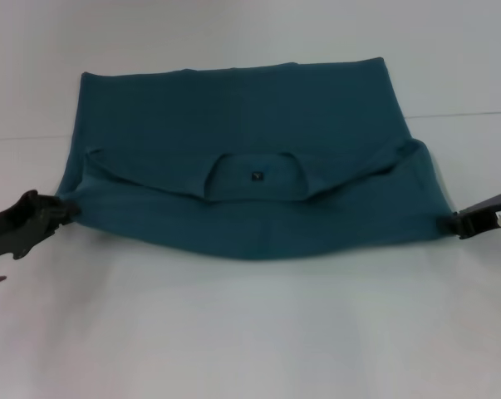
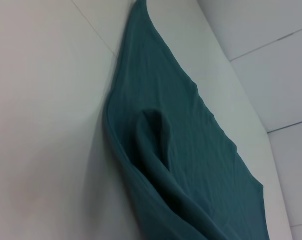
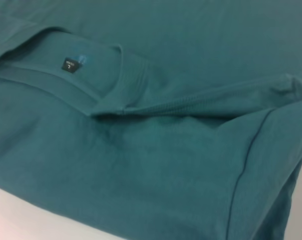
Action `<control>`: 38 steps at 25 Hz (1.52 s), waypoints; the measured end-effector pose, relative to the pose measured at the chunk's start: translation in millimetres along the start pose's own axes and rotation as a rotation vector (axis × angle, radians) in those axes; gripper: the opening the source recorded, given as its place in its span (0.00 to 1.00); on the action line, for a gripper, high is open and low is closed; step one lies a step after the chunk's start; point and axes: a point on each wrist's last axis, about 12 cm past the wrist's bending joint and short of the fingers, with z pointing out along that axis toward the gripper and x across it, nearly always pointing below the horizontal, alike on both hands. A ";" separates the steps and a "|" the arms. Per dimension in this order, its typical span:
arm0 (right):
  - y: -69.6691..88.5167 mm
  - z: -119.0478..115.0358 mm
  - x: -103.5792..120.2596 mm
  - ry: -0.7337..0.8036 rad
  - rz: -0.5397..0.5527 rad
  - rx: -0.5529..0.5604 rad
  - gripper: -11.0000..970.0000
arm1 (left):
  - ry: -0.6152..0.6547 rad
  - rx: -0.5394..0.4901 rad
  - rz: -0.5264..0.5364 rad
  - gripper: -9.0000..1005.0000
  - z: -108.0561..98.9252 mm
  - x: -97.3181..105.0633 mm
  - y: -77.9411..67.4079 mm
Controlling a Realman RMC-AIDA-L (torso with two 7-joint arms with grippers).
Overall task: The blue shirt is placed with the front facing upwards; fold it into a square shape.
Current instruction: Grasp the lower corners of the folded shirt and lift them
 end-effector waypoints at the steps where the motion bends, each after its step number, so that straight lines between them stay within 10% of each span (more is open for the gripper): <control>1: 0.2 -1.5 1.3 0.000 0.000 0.000 0.08 | 0.000 0.003 0.006 0.12 -0.9 1.2 1.0; 38: 7.7 -44.4 92.3 -0.236 0.070 -0.302 0.08 | 0.018 0.103 0.200 0.12 -30.9 36.6 26.8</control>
